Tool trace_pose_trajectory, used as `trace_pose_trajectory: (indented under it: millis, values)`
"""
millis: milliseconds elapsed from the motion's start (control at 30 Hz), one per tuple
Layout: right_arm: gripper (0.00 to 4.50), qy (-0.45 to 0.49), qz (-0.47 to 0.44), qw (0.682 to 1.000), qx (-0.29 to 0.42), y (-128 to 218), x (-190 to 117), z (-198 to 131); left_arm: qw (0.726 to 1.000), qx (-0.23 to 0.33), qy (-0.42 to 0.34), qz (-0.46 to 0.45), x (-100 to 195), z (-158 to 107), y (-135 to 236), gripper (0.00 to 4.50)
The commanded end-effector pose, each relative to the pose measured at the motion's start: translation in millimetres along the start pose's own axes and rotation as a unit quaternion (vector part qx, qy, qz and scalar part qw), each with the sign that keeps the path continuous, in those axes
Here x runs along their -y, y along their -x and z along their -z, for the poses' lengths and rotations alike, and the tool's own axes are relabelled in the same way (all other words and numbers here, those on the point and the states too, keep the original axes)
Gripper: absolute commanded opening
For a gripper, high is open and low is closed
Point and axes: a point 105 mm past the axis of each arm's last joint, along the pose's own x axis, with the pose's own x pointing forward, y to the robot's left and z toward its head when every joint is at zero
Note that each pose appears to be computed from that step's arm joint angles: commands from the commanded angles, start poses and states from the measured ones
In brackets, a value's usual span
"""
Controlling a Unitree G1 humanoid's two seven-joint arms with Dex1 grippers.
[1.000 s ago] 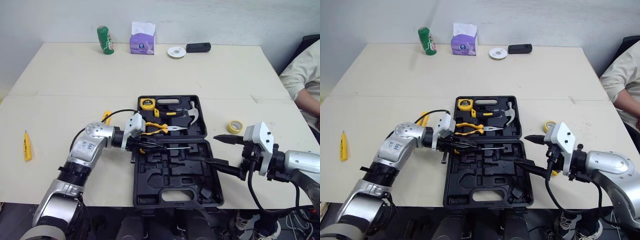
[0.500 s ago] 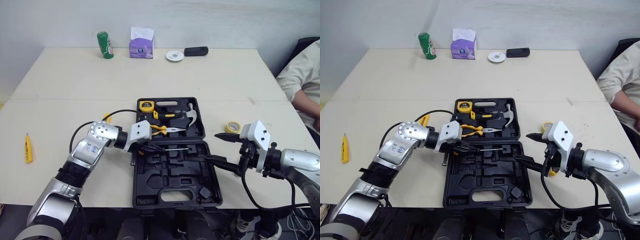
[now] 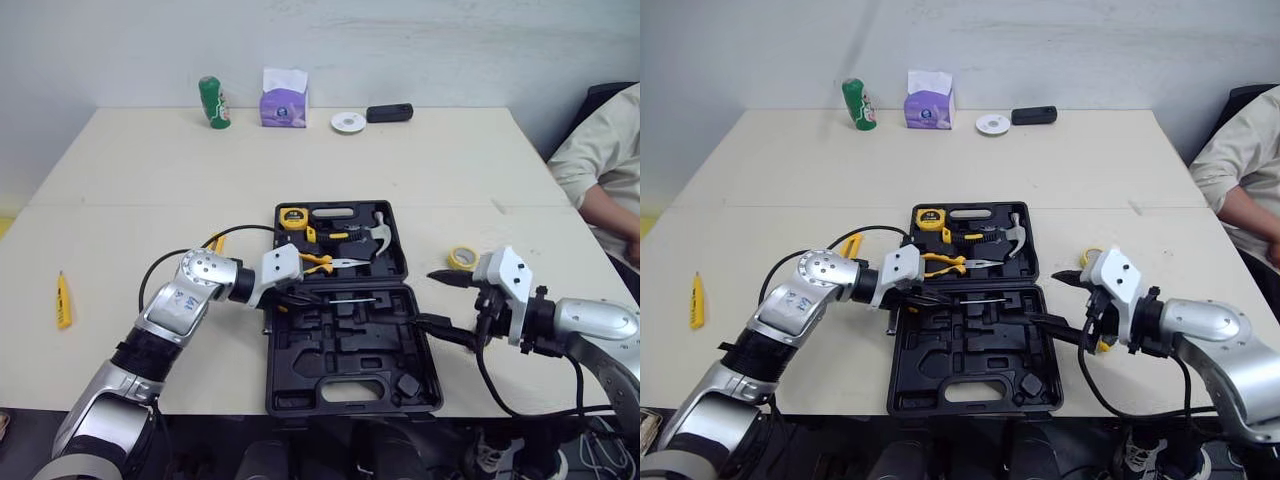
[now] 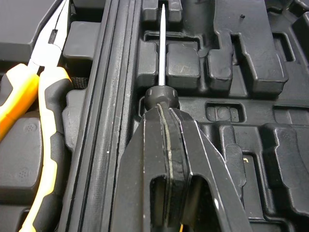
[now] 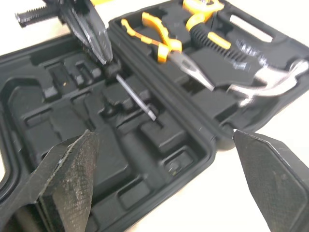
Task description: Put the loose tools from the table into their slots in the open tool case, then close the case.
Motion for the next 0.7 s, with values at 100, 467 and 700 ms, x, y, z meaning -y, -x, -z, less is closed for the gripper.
trace_pose_trajectory:
  millis: [100, 467, 700]
  values:
    - [4.5, 0.023, -0.019, 1.0, 0.007, -6, 1, -8, 0.99, -0.125, 0.071, 0.007, 13, 64, -4, 0.1]
    - [4.5, 0.021, -0.019, 1.0, 0.011, -8, -2, -6, 0.976, -0.209, 0.064, 0.018, 16, 85, 2, 0.1]
    - [4.5, 0.02, -0.009, 1.0, 0.011, -5, -3, -5, 0.985, -0.164, 0.058, 0.017, 9, 61, -8, 0.1]
